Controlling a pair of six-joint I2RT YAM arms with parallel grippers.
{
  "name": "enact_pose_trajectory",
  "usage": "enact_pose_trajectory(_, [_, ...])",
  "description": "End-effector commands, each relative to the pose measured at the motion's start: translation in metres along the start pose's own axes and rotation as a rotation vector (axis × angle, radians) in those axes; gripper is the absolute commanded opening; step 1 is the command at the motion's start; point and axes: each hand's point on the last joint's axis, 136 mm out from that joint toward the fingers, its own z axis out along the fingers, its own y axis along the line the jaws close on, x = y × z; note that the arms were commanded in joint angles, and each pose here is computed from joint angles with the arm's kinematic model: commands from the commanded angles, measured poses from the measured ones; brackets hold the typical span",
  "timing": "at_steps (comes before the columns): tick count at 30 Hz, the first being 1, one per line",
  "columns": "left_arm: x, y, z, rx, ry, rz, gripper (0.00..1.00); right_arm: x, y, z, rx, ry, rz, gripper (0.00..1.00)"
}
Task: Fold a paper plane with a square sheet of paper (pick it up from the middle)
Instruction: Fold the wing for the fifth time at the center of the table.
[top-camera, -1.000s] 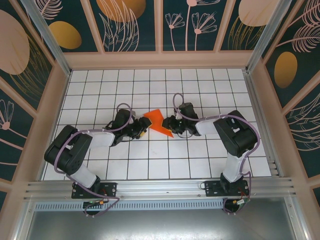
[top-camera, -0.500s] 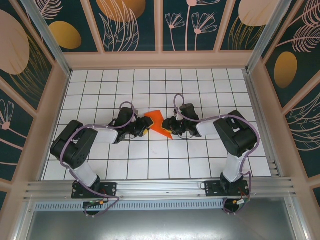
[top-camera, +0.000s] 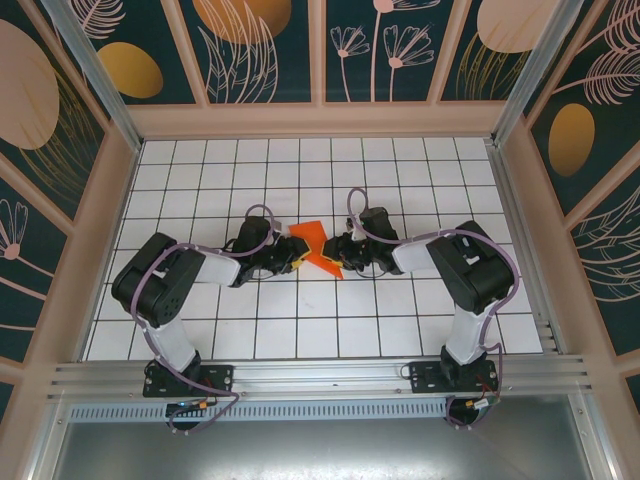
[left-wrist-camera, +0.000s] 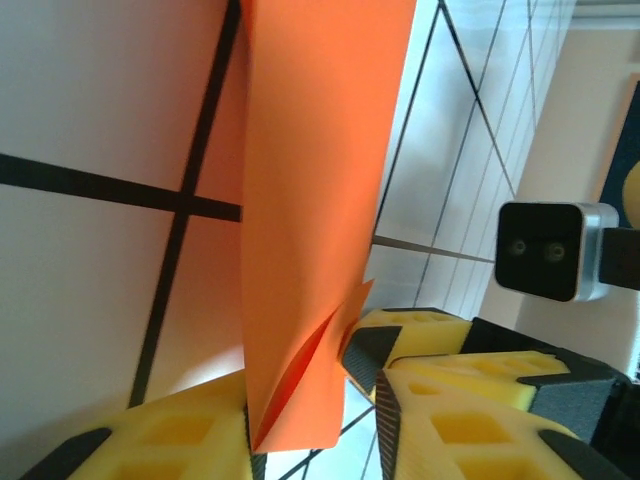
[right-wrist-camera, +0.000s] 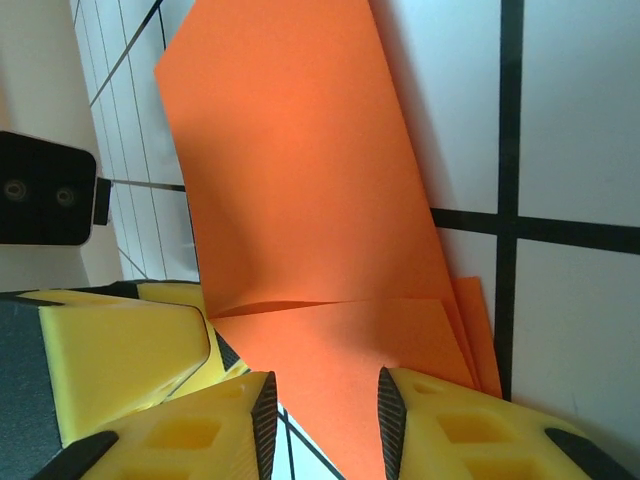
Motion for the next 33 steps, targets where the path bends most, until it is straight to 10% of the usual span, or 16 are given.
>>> enact_pose_trajectory(1, [0.002, -0.014, 0.004, 0.062, 0.020, 0.025, 0.31, 0.000, 0.004, 0.000, -0.029, 0.001, -0.050, 0.36])
enact_pose_trajectory(13, [0.002, -0.009, 0.006, 0.044, 0.025, 0.031, 0.07, -0.034, 0.026, -0.028, -0.002, -0.145, -0.325, 0.56])
enact_pose_trajectory(33, [-0.003, -0.026, 0.005, 0.047, 0.023, 0.042, 0.02, -0.002, 0.037, -0.030, 0.348, -0.356, -1.251, 0.62])
